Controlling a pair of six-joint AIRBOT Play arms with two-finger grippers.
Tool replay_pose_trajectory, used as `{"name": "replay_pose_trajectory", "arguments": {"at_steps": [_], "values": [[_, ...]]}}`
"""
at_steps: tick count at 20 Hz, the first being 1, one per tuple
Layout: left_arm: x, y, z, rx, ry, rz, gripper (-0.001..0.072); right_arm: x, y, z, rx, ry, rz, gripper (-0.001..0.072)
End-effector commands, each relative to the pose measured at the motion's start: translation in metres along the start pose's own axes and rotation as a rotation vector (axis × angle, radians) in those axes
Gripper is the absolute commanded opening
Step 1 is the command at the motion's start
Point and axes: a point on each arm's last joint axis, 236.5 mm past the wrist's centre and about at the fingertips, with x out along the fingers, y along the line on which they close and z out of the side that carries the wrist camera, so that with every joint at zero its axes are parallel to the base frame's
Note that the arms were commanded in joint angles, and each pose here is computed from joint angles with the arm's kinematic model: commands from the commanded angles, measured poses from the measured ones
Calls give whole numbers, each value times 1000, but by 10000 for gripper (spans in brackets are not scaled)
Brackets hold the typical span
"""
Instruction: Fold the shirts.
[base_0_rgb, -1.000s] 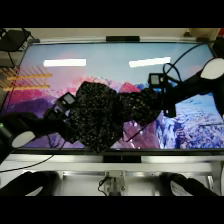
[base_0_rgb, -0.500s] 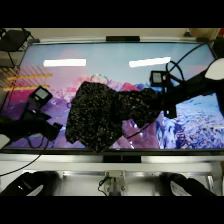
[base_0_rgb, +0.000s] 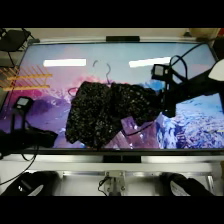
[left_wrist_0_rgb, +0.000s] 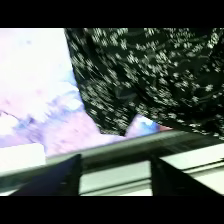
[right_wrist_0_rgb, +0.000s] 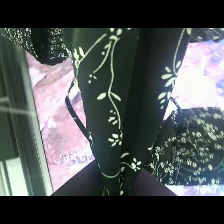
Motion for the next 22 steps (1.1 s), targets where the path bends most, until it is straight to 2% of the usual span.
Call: {"name": "replay_pose_trajectory", "arguments": {"at_steps": [1,2,3,5,6,7,8,10,13,14,15,18,20,22], "values": [[26,-72,-6,-333,-10,-316,383,-7,-3,-6,143,31,-49,51],[26,-104,12,-380,-81,-454,375,-7,-3,-7,181,32,-47,51],[22,-127,31,-407,-156,-552,323,-7,-2,-6,208,28,-46,51],[25,-162,54,-432,-234,-654,325,-7,-2,-6,261,27,-47,51],[38,-176,54,-432,-223,-665,442,-7,-2,-6,268,27,-47,51],[56,-185,47,-418,-188,-645,610,-7,-2,-6,268,27,-47,51],[80,-187,36,-403,-134,-597,657,-7,-2,-5,268,24,-45,51],[111,-182,25,-381,-78,-523,675,-7,-2,-4,268,20,-43,51],[125,-181,32,-327,-112,-504,668,-7,-3,-3,268,16,-46,51],[128,-182,37,-331,-133,-509,655,-7,-3,-3,268,14,-49,51],[134,-182,41,-335,-147,-508,605,-7,-4,-3,268,13,-51,51],[162,-174,35,-351,-120,-457,592,-7,-3,-3,273,12,-49,51],[173,-164,41,-373,-130,-431,430,-7,-3,-2,279,9,-48,51],[176,-152,61,-413,-190,-428,366,-7,-2,2,279,-8,-39,51]]}}
